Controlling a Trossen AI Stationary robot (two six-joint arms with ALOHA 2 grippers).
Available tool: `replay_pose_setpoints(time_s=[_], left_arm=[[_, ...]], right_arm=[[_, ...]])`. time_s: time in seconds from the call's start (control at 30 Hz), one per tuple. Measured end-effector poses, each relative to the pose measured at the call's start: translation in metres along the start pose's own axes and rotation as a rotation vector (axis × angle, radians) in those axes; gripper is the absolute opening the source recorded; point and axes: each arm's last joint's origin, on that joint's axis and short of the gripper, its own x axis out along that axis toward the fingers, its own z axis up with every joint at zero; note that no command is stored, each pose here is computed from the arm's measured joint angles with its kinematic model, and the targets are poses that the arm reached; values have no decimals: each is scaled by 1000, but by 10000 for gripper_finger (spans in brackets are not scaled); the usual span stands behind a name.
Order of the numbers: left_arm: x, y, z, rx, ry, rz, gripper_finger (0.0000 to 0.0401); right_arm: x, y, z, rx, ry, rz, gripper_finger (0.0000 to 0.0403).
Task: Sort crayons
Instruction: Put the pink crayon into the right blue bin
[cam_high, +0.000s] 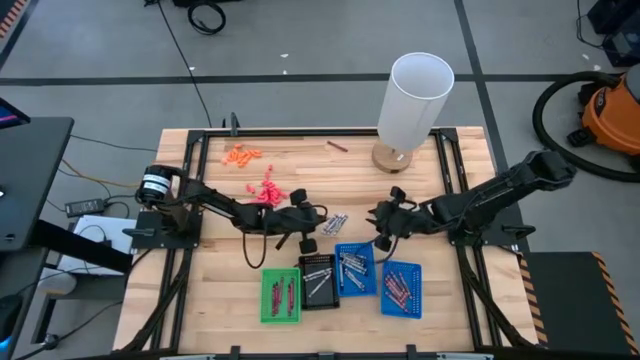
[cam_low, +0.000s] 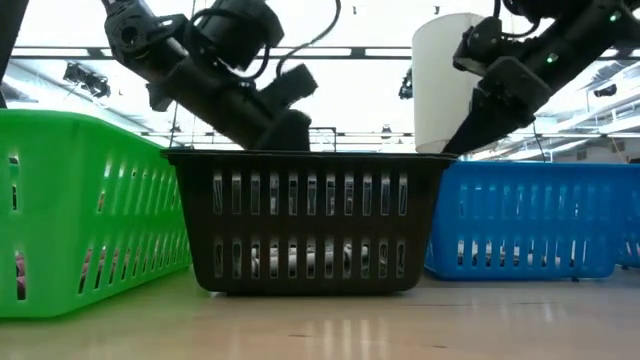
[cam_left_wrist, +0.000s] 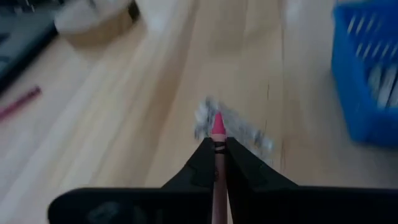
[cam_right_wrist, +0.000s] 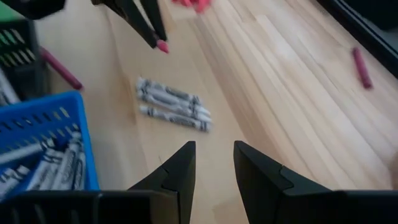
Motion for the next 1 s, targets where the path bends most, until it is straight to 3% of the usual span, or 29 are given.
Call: replay_pose_setpoints(time_s=[0.23,0.53,1.0], left_arm=[[-2,-1,18,1,-180,-15,18],[-8,-1,37,27,-381,-59,18],[-16,2,60,-7,-716,-186,18]], right_arm=[[8,-4,5,-33,-135,113,117],[7,-7,9,-40,-163,135,123],[15,3,24,-69,-330,207,197]])
